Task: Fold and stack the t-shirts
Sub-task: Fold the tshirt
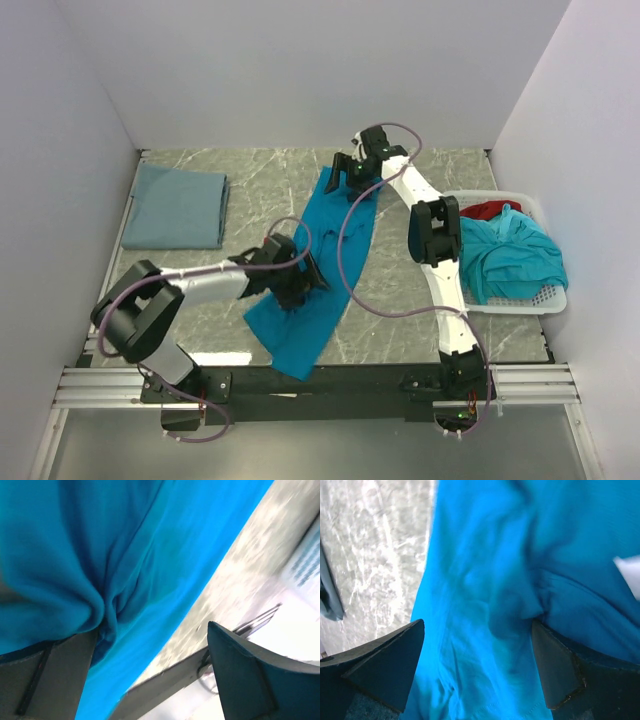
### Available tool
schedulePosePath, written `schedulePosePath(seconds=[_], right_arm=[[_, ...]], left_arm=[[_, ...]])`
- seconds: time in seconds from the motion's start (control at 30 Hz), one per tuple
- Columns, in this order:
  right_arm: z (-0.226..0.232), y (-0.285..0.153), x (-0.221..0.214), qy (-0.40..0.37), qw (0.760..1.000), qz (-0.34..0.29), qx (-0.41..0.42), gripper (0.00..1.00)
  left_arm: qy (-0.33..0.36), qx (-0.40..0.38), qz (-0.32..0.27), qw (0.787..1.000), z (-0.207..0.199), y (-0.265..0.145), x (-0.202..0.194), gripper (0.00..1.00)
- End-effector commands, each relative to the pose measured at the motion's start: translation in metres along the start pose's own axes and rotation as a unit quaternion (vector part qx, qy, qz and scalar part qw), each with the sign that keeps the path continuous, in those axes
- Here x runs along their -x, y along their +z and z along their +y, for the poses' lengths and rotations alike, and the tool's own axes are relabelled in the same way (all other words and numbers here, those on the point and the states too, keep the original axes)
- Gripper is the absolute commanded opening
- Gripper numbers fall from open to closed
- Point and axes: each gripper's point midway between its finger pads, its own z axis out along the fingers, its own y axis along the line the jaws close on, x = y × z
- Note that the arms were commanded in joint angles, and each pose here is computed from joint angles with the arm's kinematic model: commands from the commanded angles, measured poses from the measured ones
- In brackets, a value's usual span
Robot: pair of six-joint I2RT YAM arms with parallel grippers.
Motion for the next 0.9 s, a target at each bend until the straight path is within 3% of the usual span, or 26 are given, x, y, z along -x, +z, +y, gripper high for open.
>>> schedulePosePath(seconds=[0.0,0.23,0.4,0.47,0.63,0.67,0.73,0.87], right_arm=[[0.022,0.001,-0.003,-0.027,0.999,0.005,0.018,0.93],[0.056,-0.049,0.023,-0.086,0.995,-0.052,0.011,0.93],[0.080,-0.098,0.020,-0.107,0.991,-0.083,-0.016,0.94],[0.080,-0.108,0.016,-0.113,0.987,-0.104,-0.050,0.94],[0.087,-0.121,-0.048,-0.086,0.988,-0.109,-0.068,0.95],[0.077,-0.118,-0.079,-0.078,0.991,-0.087,-0.069,0.95],[0.088,-0.108,-0.110,-0.077,0.992,-0.079,-0.054,0.95],[0.069,-0.091,-0.177,-0.055,0.994,-0.029,-0.090,0.95]], left_arm=[[-0.007,0.017,-0.008,1.000,0.000,-0.009,-0.030,0.97],[0.088,0.019,-0.087,0.992,-0.050,-0.056,-0.041,0.99],[0.105,0.058,-0.137,0.983,-0.034,-0.085,-0.024,0.99],[0.096,0.072,-0.197,0.973,-0.030,-0.107,0.002,0.99],[0.061,0.060,-0.331,0.940,-0.025,-0.165,0.058,0.99],[0.045,0.047,-0.369,0.927,-0.024,-0.185,0.069,0.99],[0.024,0.033,-0.402,0.915,-0.016,-0.198,0.085,0.99],[0.010,-0.004,-0.443,0.896,-0.005,-0.225,0.111,0.99]])
